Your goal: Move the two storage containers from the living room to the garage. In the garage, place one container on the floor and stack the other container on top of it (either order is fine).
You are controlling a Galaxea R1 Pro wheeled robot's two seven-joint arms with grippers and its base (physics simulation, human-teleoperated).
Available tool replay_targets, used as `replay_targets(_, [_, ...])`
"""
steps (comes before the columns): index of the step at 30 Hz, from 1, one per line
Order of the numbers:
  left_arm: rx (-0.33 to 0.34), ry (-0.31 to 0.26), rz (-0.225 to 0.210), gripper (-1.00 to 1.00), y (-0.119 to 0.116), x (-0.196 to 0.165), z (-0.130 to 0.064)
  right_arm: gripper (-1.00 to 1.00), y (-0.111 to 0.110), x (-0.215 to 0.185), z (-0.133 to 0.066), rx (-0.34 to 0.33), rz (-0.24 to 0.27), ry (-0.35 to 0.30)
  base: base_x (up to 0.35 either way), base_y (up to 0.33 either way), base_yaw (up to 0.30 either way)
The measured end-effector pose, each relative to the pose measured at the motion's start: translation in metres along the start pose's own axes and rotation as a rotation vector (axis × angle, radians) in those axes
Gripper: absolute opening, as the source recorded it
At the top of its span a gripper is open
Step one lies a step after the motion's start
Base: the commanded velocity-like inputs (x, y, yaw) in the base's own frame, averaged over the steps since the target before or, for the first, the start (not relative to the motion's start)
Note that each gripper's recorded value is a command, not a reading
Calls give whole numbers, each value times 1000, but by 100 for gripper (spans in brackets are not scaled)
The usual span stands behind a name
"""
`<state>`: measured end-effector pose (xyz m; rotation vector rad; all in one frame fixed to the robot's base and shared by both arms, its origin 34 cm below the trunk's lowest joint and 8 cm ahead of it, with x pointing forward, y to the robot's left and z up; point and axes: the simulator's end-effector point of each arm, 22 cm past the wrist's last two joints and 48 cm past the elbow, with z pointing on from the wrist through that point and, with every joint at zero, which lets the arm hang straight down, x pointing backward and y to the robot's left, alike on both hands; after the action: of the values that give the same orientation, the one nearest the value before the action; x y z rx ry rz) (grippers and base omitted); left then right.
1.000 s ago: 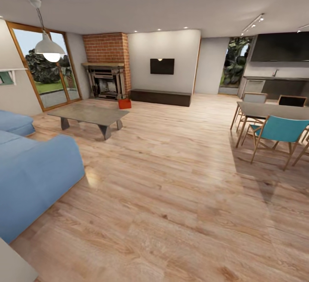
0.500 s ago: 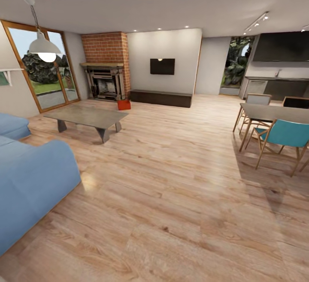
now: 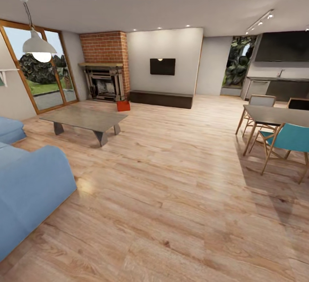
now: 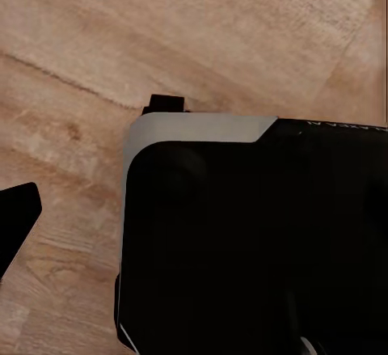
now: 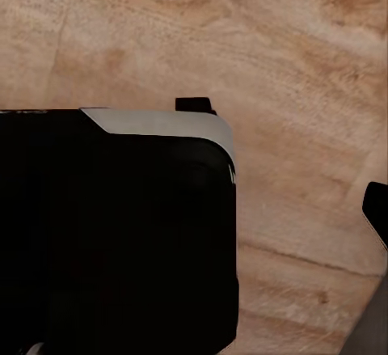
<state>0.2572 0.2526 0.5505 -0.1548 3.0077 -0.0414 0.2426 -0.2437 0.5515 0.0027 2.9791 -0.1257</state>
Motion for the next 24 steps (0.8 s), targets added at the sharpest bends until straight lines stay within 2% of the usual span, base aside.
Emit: replay_targets(24, [0, 0, 0, 100, 0, 0, 0, 100, -2, -1, 0, 1, 0, -3, 322, 0, 0])
